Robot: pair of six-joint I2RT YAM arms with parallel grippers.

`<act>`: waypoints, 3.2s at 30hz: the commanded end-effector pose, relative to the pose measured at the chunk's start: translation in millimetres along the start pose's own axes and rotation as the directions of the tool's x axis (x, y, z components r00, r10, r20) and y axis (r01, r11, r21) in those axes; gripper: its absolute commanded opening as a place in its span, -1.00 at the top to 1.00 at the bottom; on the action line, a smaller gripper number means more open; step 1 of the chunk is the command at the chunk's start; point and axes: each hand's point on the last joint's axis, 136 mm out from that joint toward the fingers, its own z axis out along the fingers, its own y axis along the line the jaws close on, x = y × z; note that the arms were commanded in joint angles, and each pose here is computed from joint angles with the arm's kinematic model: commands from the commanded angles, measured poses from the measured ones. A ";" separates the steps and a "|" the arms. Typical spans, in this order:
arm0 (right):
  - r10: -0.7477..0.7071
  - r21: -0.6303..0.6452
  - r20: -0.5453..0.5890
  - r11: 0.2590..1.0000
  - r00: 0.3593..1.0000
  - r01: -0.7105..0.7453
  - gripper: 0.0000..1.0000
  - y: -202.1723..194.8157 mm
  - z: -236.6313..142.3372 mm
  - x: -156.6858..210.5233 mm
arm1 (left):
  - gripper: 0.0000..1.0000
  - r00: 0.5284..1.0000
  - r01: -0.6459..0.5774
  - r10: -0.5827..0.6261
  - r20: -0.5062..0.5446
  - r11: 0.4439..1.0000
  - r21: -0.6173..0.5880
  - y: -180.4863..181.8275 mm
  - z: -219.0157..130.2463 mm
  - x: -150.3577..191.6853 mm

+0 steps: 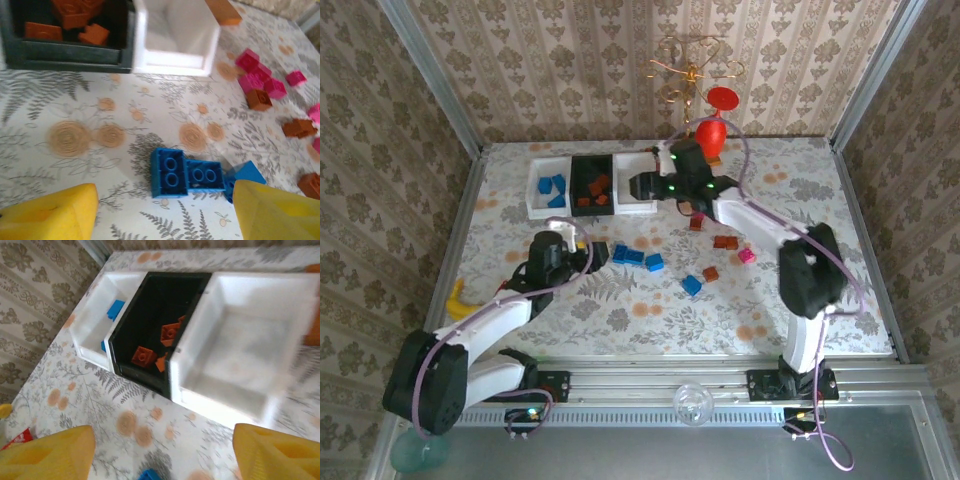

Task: Sort the legos into containers by color
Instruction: Move the lego to the center of the table, then pick up the lego from the center of the table, then place the lego in the container.

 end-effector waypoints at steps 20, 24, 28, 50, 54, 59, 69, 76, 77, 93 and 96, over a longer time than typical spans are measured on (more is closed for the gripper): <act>-0.017 0.209 -0.061 0.977 0.998 0.029 -0.74 -50.3 -90.2 106.2 | -0.48 0.919 -0.272 0.231 -0.321 0.958 -0.087 1.1 65.2 66.9; -0.022 0.207 -0.059 0.978 0.998 0.034 -0.75 -51.0 -91.0 107.9 | -0.42 0.909 -0.286 0.232 -0.346 0.952 -0.110 5.6 77.1 67.8; -0.026 0.212 -0.057 0.977 0.998 0.037 -0.76 -52.8 -92.5 108.7 | -0.33 0.905 -0.291 0.233 -0.357 0.949 -0.119 6.9 86.7 67.2; -0.009 0.202 -0.061 0.979 0.998 0.022 -0.78 -56.0 -89.3 112.3 | -0.11 0.903 -0.293 0.221 -0.368 0.944 -0.152 14.9 91.5 71.0; -0.007 0.193 -0.064 0.981 0.998 0.019 -0.78 -54.4 -89.4 112.8 | 0.03 0.901 -0.291 0.220 -0.375 0.946 -0.145 14.2 99.1 73.4; -0.011 0.187 -0.059 0.982 0.998 0.022 -0.78 -52.1 -93.1 111.3 | 0.23 0.909 -0.284 0.218 -0.355 0.948 -0.144 12.3 99.2 69.8; -0.020 0.126 -0.082 0.992 0.996 0.030 -0.78 -30.6 -90.6 105.5 | 0.48 0.969 -0.214 0.178 -0.169 0.951 -0.222 22.7 56.7 35.8; -0.127 0.035 -0.127 0.991 0.984 0.133 -0.78 2.3 -71.6 118.3 | 0.49 0.996 -0.044 0.065 0.063 0.956 -0.291 60.1 -0.2 -29.9; -0.133 0.023 -0.125 0.990 0.983 0.137 -0.78 5.2 -68.8 120.1 | 0.49 0.995 -0.025 0.053 0.084 0.954 -0.298 65.2 -5.8 -40.0; -0.198 -0.048 -0.123 0.980 0.973 0.193 -0.79 25.6 -62.3 140.7 | 0.42 0.998 0.054 -0.031 0.057 0.885 -0.463 167.9 50.0 -135.5; -0.196 0.017 -0.123 0.980 0.973 0.199 -0.79 13.9 -65.2 140.7 | 0.32 0.999 0.035 -0.036 0.009 0.862 -0.505 189.8 67.1 -139.4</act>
